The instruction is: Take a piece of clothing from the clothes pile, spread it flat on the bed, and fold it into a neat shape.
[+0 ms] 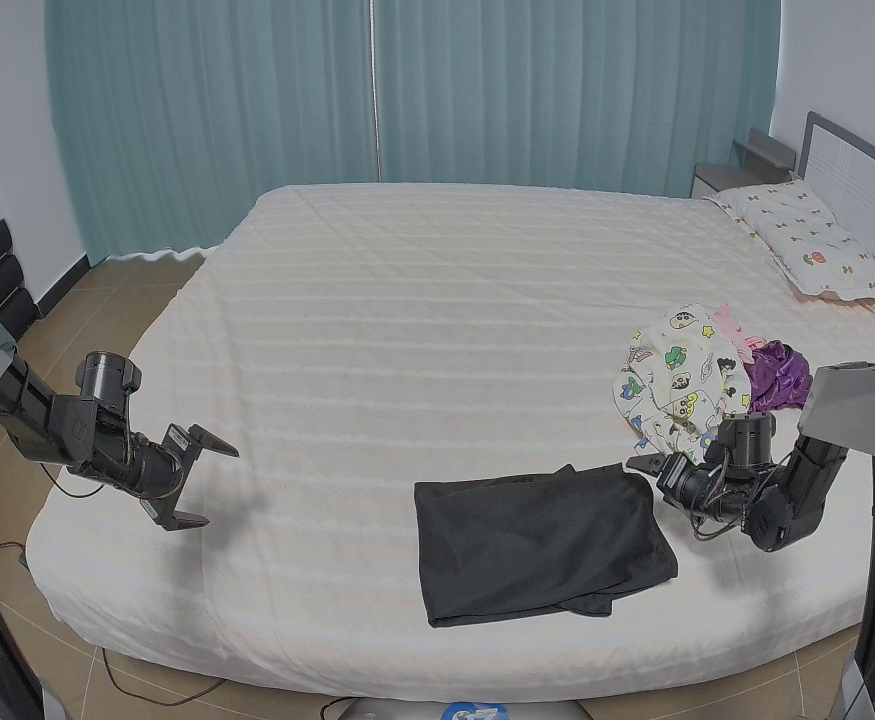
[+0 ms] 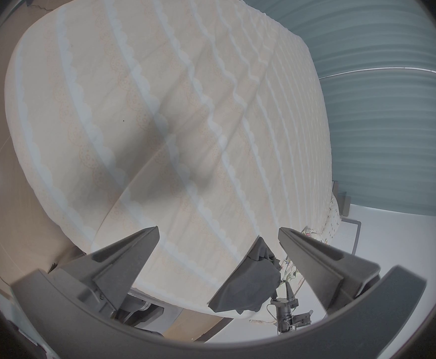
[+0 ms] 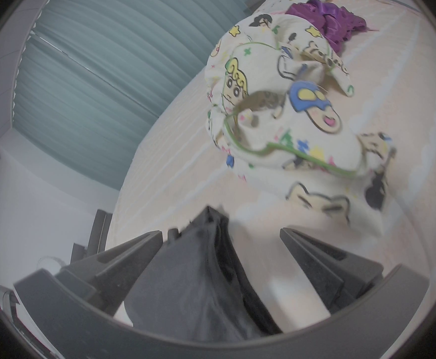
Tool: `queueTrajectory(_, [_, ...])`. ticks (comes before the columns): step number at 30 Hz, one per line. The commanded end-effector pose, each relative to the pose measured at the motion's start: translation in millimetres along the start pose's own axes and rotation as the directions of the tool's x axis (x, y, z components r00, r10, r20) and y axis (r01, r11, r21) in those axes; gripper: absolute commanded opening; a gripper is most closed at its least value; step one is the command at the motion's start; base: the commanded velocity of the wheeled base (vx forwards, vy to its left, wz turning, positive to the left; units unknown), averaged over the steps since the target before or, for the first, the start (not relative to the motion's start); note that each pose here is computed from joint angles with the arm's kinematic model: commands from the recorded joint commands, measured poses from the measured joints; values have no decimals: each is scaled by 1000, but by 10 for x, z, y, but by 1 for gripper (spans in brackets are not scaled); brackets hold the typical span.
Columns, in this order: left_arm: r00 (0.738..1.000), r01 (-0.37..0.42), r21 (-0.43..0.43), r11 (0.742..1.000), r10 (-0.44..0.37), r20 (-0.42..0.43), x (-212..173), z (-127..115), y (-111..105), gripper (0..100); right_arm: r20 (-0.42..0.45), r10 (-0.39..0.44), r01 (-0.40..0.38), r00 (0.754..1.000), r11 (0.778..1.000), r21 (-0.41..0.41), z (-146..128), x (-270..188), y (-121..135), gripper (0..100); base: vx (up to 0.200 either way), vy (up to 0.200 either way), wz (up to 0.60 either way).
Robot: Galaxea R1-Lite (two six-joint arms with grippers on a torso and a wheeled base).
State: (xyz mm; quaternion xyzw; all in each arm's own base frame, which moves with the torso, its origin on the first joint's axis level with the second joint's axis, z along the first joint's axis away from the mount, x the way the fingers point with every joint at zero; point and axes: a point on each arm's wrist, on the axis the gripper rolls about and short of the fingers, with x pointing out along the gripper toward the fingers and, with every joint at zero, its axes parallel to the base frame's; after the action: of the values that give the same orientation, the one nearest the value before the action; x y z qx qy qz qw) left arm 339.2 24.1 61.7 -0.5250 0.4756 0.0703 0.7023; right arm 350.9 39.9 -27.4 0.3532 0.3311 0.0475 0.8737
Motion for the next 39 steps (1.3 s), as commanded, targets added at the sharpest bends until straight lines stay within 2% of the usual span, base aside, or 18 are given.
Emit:
queueTrajectory(1, [1000,2,0,1000,-2,1,-3,3,-4,100,-104,17,-26,994,996,-87,-170,-384,-18,100,0,0,0])
queueTrajectory(5, [1000,1,0,1000,-1,0,-2,1,-1,100,-148,0,-20,989,991,-132,-292,-489,-80,100,0,0,0])
queueTrajectory(11, [1000,2,0,1000,-2,1,-3,3,-4,100,-178,-9,-15,984,991,-133,-380,-530,-117,100,0,0,0])
queueTrajectory(12, [1000,2,-1,1000,-2,2,-5,7,-2,100,-184,-13,-12,983,991,-135,-398,-546,-122,0,0,0,0])
queueTrajectory(19, [1000,4,-2,1000,-4,3,-6,9,-6,100,-216,-47,5,975,981,-192,-478,-640,-197,0,0,0,0])
queueTrajectory(39, [1000,2,-2,1000,-2,2,-5,7,-2,100,-230,-88,31,969,970,-240,-531,-794,-310,0,0,0,0])
